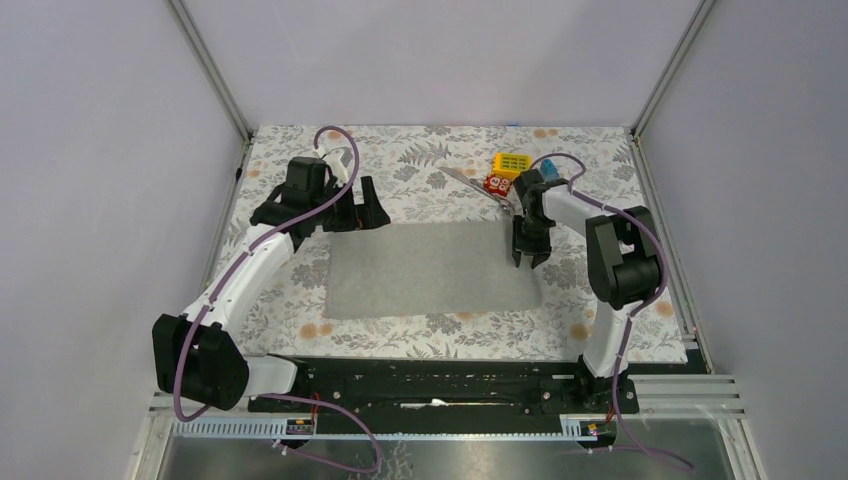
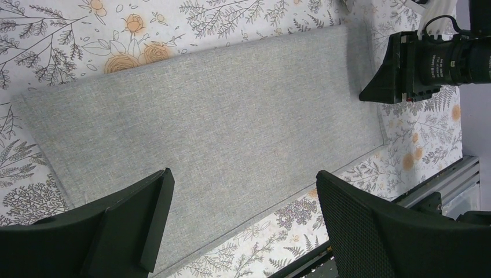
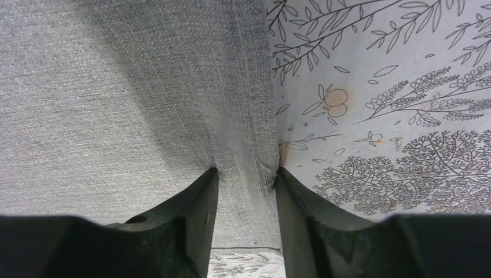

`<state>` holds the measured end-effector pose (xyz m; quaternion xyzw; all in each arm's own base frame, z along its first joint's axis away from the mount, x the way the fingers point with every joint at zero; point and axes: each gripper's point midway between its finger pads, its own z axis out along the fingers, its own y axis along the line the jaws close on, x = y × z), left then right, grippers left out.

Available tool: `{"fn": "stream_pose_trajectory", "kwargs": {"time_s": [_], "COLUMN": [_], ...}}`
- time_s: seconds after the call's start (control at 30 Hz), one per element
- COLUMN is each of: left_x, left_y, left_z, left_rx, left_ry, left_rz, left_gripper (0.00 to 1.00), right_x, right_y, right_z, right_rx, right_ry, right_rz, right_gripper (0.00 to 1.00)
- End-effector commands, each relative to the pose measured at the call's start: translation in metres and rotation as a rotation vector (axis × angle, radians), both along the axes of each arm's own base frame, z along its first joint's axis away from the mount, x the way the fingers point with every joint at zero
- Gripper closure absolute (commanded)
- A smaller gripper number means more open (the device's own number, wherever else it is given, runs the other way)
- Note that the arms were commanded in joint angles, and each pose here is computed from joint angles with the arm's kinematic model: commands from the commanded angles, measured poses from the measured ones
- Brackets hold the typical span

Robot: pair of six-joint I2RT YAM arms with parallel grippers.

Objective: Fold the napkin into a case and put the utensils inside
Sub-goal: Pick up the rectangle-folded napkin from the center of the board.

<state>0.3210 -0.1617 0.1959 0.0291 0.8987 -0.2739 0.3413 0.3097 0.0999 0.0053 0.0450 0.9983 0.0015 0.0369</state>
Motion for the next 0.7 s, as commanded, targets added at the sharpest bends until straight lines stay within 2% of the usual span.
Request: {"fn": "stream_pose_trajectory", "kwargs": {"time_s": [0.0, 0.07, 0.2, 0.27, 0.37, 0.53, 0.67], "left_x": [0.008, 0.012, 0.014, 0.017, 0.020, 0.017, 0.017], "left_y": [0.004, 0.011, 0.013, 0.019, 0.025, 0.024, 0.026], "left_z": [0.015, 0.012, 0.008, 0.006, 0.002, 0.002, 0.000], "left_rx": [0.000, 0.024, -0.002, 0.020, 0.053, 0.030, 0.040], "left_ry": [-0.088, -0.092, -0.067, -0.081, -0.063, -0.094, -0.068], "left_rz": [0.007, 0.038, 0.038, 0.063, 0.091, 0.091, 0.102], "left_gripper": [0.01, 0.01, 0.01, 0.01, 0.01, 0.01, 0.01], "right_x": [-0.007, -0.009, -0.007, -0.008, -0.010, -0.017, -0.009], "right_y": [0.006, 0.010, 0.008, 0.003, -0.013, -0.052, -0.098], "right_z": [-0.034, -0.037, -0.039, -0.033, -0.019, -0.002, 0.022], "right_rx": [-0.017, -0.027, -0.076, -0.095, -0.148, -0.202, -0.383], "right_ry": [0.004, 0.004, -0.021, -0.039, -0.047, -0.047, -0.079], "right_rz": [0.017, 0.043, 0.072, 0.085, 0.114, 0.046, 0.027], "right_gripper": [0.59, 0.68, 0.93, 1.00, 1.00, 1.00, 1.00]}}
